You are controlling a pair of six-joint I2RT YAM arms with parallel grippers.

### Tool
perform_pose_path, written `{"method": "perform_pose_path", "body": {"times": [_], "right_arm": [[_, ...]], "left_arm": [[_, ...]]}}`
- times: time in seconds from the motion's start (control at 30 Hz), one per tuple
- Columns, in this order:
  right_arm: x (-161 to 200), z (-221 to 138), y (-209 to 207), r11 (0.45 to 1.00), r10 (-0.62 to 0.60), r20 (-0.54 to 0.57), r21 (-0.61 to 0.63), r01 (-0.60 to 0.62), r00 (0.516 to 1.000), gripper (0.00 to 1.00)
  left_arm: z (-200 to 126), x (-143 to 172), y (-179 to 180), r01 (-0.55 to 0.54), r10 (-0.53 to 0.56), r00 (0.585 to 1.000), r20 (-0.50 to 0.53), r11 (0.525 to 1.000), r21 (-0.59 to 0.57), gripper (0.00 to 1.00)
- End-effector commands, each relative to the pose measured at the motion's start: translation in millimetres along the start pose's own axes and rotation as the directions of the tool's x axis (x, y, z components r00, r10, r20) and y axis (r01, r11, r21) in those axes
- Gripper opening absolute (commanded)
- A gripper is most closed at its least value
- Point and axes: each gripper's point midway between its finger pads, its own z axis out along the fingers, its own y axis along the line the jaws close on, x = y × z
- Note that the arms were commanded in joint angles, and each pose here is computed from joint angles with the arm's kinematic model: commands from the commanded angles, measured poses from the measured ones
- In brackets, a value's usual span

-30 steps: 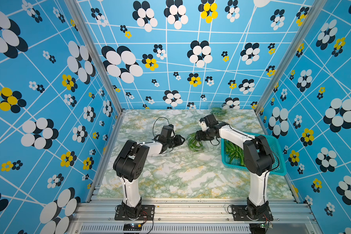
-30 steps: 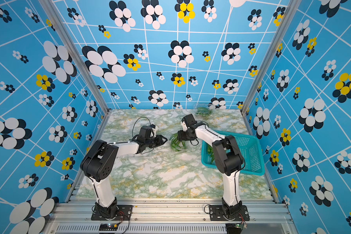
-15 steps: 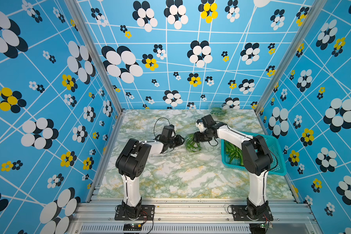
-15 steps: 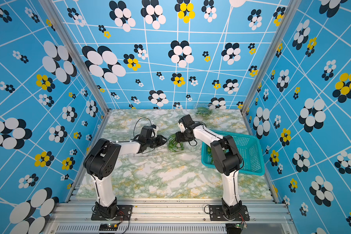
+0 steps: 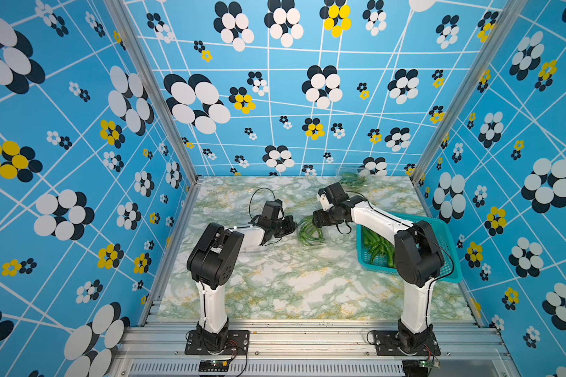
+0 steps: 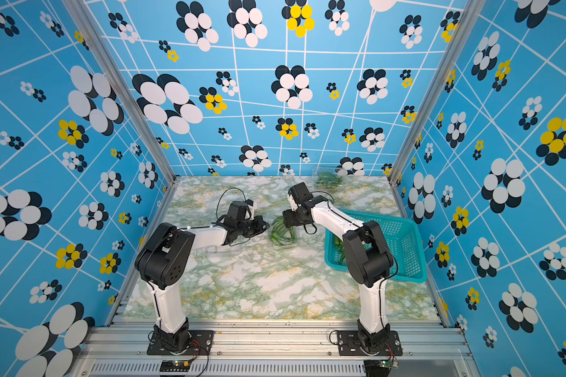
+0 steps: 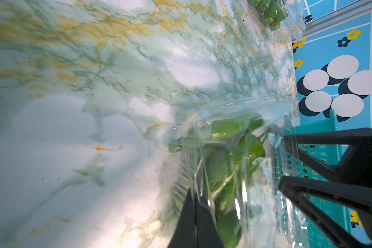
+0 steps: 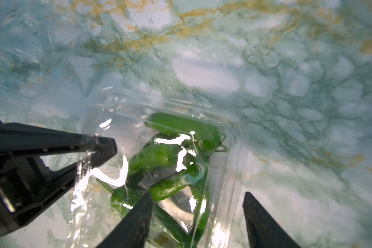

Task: Take small green peppers out of containers
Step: Open the packing box at the center of the board.

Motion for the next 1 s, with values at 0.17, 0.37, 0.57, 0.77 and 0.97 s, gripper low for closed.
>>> {"method": "perform_pose_path", "body": {"times": [0.17,0.37,0.57,0.77,0.97], "right_arm": [[-17.4,-59.4,-0.3,0.999,-0.045,0.215,0.024,0.041,0.975,0.69],[6.0,-50.1,23.0,0.994,-0.107,0.179,0.002,0.108,0.978,0.65],[23.5,-47.0,53.4,0.969,-0.243,0.145,0.074,0.235,0.959,0.65],[29.4,-37.8,71.5,0.948,-0.313,0.125,0.1,0.302,0.941,0.65],[38.9,-18.0,87.5,0.926,-0.366,0.064,0.117,0.358,0.928,0.64]], "left_arm": [[-9.0,1.7,-2.4,-0.025,0.026,1.0,0.001,0.999,-0.03,0.0],[-14.0,5.0,0.0,-0.019,0.021,1.0,0.024,0.998,-0.059,0.0],[-15.7,13.9,6.9,0.011,-0.007,0.999,0.036,0.996,-0.094,0.0],[-23.5,17.4,7.6,0.035,-0.028,0.998,0.062,0.992,-0.119,0.0],[-23.0,20.4,8.8,0.036,-0.028,0.998,0.06,0.991,-0.129,0.0]]}}
